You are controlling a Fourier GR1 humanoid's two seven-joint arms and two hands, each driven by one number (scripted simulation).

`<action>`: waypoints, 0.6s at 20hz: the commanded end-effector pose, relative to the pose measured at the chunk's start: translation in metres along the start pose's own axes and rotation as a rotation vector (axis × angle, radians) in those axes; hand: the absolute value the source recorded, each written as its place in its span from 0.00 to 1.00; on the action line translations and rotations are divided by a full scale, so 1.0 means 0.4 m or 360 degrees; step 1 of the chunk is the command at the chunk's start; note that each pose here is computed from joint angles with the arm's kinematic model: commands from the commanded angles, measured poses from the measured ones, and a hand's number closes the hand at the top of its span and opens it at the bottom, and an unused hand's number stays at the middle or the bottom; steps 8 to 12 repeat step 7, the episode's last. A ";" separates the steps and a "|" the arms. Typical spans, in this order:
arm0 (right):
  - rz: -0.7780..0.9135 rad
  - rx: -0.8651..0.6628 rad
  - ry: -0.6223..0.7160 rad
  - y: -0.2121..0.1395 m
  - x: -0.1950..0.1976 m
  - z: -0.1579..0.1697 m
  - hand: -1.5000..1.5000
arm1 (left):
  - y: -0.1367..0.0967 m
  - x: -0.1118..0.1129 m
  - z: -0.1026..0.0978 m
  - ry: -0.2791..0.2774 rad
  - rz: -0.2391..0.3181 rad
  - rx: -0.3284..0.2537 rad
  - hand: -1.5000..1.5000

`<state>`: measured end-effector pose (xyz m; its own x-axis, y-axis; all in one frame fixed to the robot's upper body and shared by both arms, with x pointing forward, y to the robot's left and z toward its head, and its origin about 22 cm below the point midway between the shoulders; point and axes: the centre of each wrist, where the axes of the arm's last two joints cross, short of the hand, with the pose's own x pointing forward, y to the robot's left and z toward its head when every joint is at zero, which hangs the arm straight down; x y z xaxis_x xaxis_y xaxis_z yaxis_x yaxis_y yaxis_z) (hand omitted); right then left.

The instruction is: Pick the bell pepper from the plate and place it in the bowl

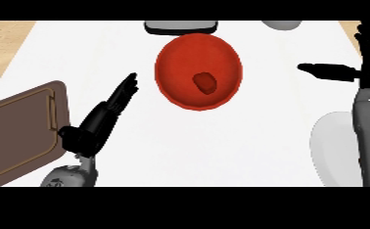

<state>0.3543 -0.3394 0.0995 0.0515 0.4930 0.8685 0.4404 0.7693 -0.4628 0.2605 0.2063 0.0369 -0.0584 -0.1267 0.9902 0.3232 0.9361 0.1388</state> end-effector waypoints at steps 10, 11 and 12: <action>-0.0171 0.0047 -0.0004 -0.297 -0.261 0.066 0.00 | -0.011 0.043 -0.010 -0.0046 0.0022 0.0014 0.50; -0.0171 0.0047 -0.0004 -0.297 -0.261 0.066 0.00 | -0.011 0.043 -0.010 -0.0046 0.0022 0.0014 0.50; -0.0171 0.0047 -0.0004 -0.297 -0.261 0.066 0.00 | -0.011 0.043 -0.010 -0.0046 0.0022 0.0014 0.50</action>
